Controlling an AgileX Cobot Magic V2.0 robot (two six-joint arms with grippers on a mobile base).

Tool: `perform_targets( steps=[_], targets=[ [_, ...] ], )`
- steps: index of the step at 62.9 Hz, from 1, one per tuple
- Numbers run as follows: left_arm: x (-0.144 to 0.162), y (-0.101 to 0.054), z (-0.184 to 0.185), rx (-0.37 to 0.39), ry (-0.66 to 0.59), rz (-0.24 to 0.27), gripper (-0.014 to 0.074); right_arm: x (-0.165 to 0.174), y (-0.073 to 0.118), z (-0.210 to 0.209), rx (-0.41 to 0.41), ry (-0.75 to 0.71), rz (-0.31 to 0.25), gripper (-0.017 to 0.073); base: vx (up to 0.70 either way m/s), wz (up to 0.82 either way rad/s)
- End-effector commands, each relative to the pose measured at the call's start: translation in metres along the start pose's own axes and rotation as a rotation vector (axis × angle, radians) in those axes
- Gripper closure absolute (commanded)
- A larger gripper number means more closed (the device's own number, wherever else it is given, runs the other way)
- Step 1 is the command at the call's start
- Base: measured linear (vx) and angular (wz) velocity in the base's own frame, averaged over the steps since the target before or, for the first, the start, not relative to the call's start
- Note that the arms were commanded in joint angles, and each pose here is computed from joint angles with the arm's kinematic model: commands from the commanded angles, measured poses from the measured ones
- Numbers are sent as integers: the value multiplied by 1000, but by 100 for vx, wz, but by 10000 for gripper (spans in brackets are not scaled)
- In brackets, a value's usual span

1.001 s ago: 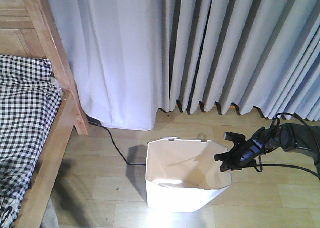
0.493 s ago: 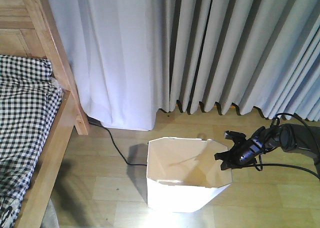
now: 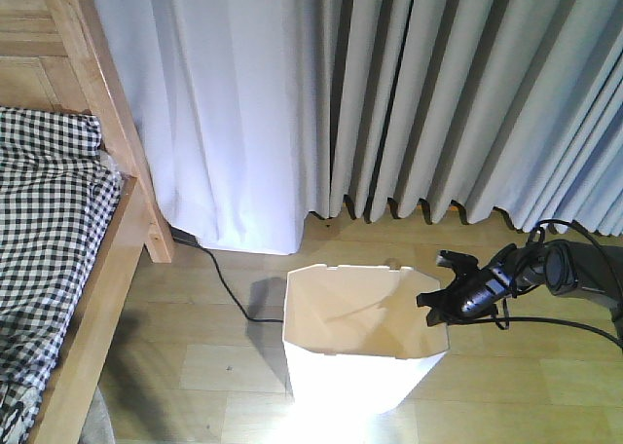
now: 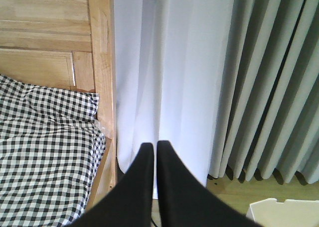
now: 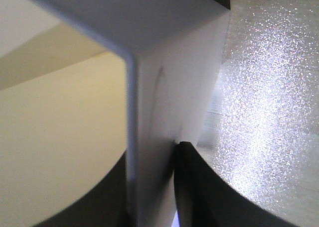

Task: Move trash bin to bedside with robot
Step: 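Open the right gripper and lift it away from the bin rim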

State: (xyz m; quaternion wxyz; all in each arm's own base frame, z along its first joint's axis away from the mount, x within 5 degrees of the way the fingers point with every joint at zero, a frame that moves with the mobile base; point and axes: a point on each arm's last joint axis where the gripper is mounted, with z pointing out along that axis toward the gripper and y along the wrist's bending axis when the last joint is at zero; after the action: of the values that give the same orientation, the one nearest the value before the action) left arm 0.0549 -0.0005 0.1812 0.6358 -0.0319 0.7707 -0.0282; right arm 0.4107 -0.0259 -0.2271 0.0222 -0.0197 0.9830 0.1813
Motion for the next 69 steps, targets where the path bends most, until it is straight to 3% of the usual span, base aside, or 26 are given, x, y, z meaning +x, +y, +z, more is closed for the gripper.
perform_targets(
  steps=[1,34,52,69],
  targets=[
    [-1,0,1,4,-64,-10,599,-32,7,-35,-4,-84,-34,363,0,0],
    [-1,0,1,4,-64,-10,599,-39,4,-37,37,-136,-33,235,0,0],
    [-1,0,1,4,-64,-10,599,-40,3,-37,47,-146,-33,62,0,0],
    [-1,0,1,4,-64,-10,599,-41,3,-38,43,-152,-22,59,0,0]
  ],
)
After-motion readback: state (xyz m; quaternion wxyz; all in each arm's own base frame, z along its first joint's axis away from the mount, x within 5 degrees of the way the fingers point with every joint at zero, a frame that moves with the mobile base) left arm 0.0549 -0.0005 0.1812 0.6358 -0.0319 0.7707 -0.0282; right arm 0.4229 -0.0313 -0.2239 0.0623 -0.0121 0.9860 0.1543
